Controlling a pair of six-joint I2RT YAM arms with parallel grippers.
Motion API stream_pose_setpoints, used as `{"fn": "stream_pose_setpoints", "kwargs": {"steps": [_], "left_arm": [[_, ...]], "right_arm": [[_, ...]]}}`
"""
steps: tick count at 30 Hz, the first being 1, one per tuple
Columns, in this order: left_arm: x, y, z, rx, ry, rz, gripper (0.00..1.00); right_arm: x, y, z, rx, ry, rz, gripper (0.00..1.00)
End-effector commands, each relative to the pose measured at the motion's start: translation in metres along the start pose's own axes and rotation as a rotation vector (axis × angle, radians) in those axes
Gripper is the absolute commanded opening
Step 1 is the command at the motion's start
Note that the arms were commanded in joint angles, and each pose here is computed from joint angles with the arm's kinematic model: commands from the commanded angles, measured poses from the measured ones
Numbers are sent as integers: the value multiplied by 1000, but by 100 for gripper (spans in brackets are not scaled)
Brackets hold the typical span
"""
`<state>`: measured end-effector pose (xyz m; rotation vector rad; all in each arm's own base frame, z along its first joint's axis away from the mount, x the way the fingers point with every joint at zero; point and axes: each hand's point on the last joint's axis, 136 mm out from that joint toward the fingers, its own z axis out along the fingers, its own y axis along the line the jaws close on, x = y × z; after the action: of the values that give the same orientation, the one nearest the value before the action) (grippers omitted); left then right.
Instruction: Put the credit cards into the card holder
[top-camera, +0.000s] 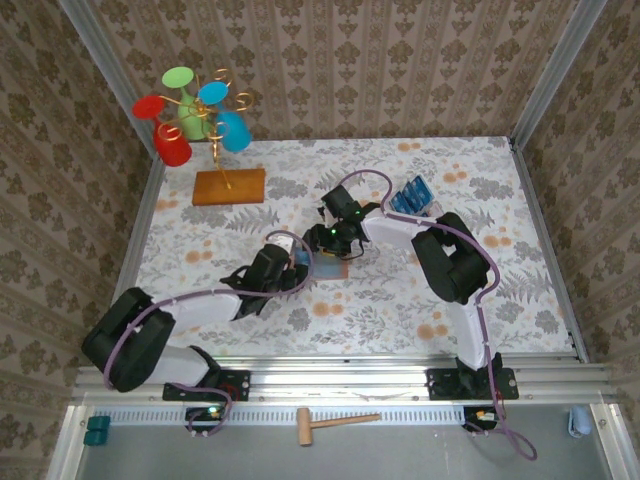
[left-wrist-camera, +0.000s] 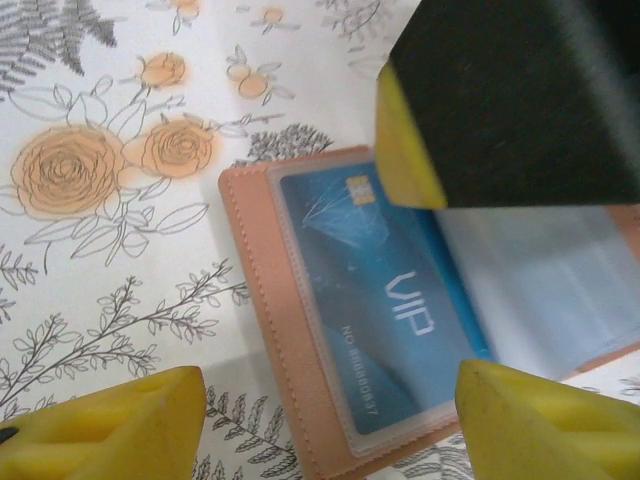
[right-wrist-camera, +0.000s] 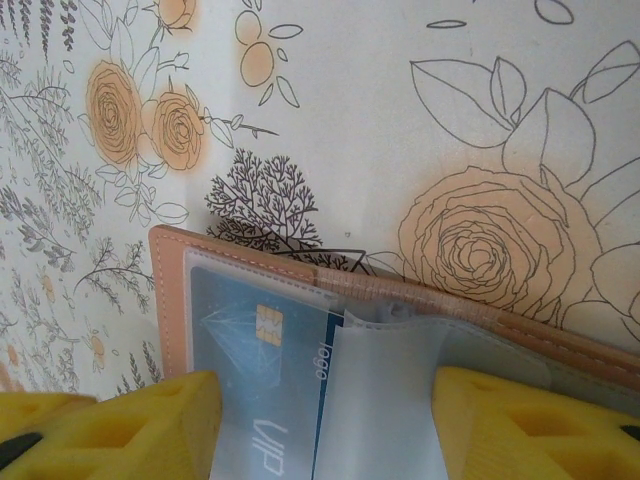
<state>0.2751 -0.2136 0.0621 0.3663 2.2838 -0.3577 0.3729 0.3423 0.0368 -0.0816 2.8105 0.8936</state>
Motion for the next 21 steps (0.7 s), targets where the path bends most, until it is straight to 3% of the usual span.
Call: {"fn": "stream_pose_setpoints", "kwargs": {"steps": [1, 9, 21], "left_arm": [[-3, -8, -5, 55, -14, -11, 68], [1, -28, 3, 115, 14, 21, 69], [-4, -38, 22, 91, 33, 51, 69]], "right_arm": [[14, -8, 13, 17, 53, 25, 59], [15, -8, 12, 18, 53, 24, 59], [15, -7, 12, 13, 55, 25, 59]]}}
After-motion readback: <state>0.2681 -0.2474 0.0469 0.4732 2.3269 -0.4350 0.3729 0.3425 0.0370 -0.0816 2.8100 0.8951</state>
